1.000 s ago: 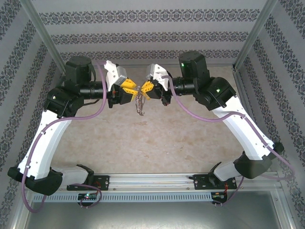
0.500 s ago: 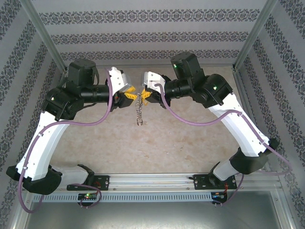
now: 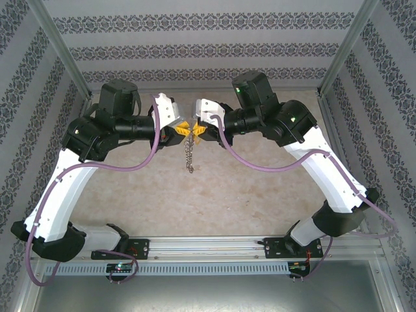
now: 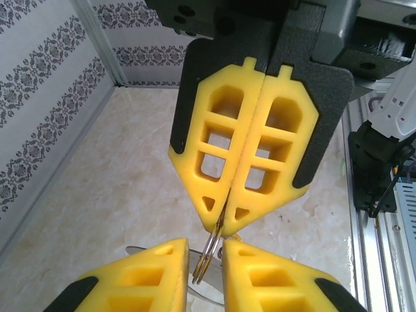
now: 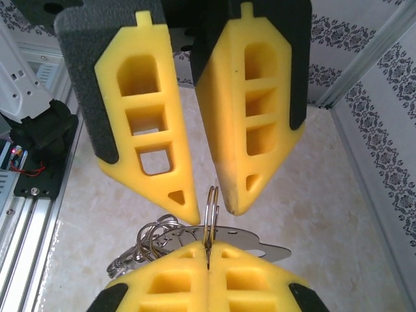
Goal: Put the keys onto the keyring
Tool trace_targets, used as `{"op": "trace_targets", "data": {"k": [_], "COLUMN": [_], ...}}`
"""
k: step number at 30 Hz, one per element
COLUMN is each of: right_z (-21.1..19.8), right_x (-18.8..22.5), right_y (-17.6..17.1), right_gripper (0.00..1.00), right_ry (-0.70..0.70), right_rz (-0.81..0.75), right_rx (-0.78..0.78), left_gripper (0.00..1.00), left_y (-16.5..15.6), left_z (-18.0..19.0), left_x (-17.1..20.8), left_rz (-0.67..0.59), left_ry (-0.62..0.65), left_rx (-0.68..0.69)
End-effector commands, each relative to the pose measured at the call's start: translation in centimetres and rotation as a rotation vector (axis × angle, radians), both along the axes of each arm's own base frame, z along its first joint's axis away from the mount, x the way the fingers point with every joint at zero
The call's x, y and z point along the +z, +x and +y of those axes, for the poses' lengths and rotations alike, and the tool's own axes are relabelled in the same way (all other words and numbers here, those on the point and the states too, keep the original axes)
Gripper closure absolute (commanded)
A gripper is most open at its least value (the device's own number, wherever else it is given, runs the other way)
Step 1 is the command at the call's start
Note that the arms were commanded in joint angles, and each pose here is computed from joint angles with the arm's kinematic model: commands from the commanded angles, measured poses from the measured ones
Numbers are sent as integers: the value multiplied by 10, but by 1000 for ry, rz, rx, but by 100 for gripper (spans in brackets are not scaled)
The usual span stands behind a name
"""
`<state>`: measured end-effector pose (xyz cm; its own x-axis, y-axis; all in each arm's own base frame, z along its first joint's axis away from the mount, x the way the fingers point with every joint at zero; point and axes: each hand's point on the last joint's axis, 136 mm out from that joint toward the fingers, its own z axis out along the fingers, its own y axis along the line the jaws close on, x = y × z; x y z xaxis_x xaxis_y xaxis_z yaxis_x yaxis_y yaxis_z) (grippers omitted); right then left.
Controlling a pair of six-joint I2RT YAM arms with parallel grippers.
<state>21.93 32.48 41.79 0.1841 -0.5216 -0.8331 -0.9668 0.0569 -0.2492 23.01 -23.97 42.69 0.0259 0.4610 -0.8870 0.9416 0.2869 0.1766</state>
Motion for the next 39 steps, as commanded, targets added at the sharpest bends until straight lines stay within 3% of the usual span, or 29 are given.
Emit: {"op": "trace_targets", "data": {"k": [1, 5, 11, 14, 16, 25, 39], "right_z": [4, 3, 2, -1, -3, -22, -19], "right_x": [13, 16, 22, 23, 25, 31, 42], "right_y": [-7, -7, -4, -1, -1, 1, -11], "right_gripper": [100, 100, 100, 85, 82, 80, 78], "right_ry": [31, 42, 78, 98, 118, 255, 312], "right_rz": [-29, -33, -41, -40, -30, 96, 140], "right_rx": [33, 28, -2, -25, -39, -72, -12], "left_gripper": [84, 100, 100, 100, 100, 100, 100], "left_y": [-10, -15, -14, -15, -14, -15, -18], "left_z": [-4, -8, -6, -7, -7, -4, -3], "left_x": [8, 12, 15, 19, 22, 41, 46], "left_rz": [-11, 8, -5, -9, -11, -7, 3], "left_ry": [-15, -49, -52, -67, -86, -197, -236], "left_rx": [-39, -69, -57, -56, -59, -79, -85]}}
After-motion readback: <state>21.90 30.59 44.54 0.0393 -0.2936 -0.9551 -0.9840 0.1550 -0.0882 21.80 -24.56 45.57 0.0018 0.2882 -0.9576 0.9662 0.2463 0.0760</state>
